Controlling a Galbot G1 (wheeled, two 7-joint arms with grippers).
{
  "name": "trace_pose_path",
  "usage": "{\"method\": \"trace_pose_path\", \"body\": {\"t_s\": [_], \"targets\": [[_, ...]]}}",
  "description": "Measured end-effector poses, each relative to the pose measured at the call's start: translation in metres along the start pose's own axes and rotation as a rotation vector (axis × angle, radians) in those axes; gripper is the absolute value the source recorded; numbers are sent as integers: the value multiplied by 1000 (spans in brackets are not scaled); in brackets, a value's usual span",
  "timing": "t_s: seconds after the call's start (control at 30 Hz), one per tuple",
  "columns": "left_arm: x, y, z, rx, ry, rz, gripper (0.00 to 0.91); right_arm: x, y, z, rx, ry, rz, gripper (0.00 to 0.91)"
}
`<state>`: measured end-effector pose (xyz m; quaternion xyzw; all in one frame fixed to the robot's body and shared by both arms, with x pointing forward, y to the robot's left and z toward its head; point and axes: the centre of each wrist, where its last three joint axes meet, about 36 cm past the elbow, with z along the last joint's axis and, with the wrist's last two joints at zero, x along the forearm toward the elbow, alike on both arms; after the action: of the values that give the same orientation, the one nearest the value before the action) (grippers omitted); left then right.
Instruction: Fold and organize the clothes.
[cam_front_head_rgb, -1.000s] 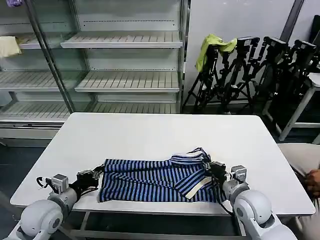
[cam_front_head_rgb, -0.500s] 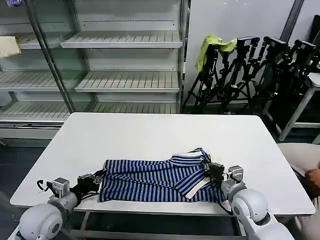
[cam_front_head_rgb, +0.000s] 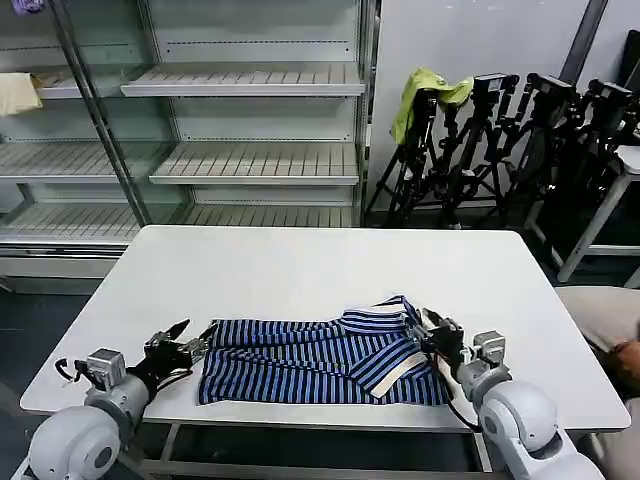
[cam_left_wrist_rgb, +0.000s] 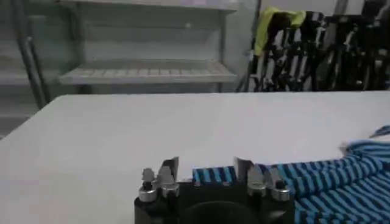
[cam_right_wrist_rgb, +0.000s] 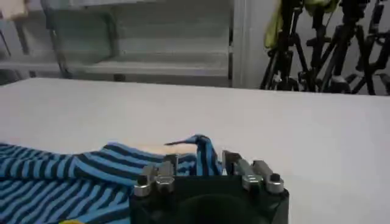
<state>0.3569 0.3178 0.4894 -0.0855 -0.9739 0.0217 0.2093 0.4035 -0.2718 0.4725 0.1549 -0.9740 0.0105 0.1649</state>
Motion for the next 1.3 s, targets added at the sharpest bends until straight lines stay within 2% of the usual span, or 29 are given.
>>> {"method": "trace_pose_path", "body": {"t_s": [0.37,0.93,0.97,1.0,1.03,1.3], "targets": [[-5,-25,24,128,27,-65,907,14,3,-4,20,-28,17,907],[-18,-49,38,201,38,-87,907,19,8,-6,34,-42,28,907],[-19,-50,39,203,39,-89,453,19,8,-5,34,-42,27,907],[-20,-50,40,206,42,-92,322,19,8,-5,34,-42,27,907],[-20,-51,41,209,43,-91,131,20,9,-5,35,-43,27,907],[-23,-55,45,220,38,-94,60,21,12,-2,36,-41,30,907]]}}
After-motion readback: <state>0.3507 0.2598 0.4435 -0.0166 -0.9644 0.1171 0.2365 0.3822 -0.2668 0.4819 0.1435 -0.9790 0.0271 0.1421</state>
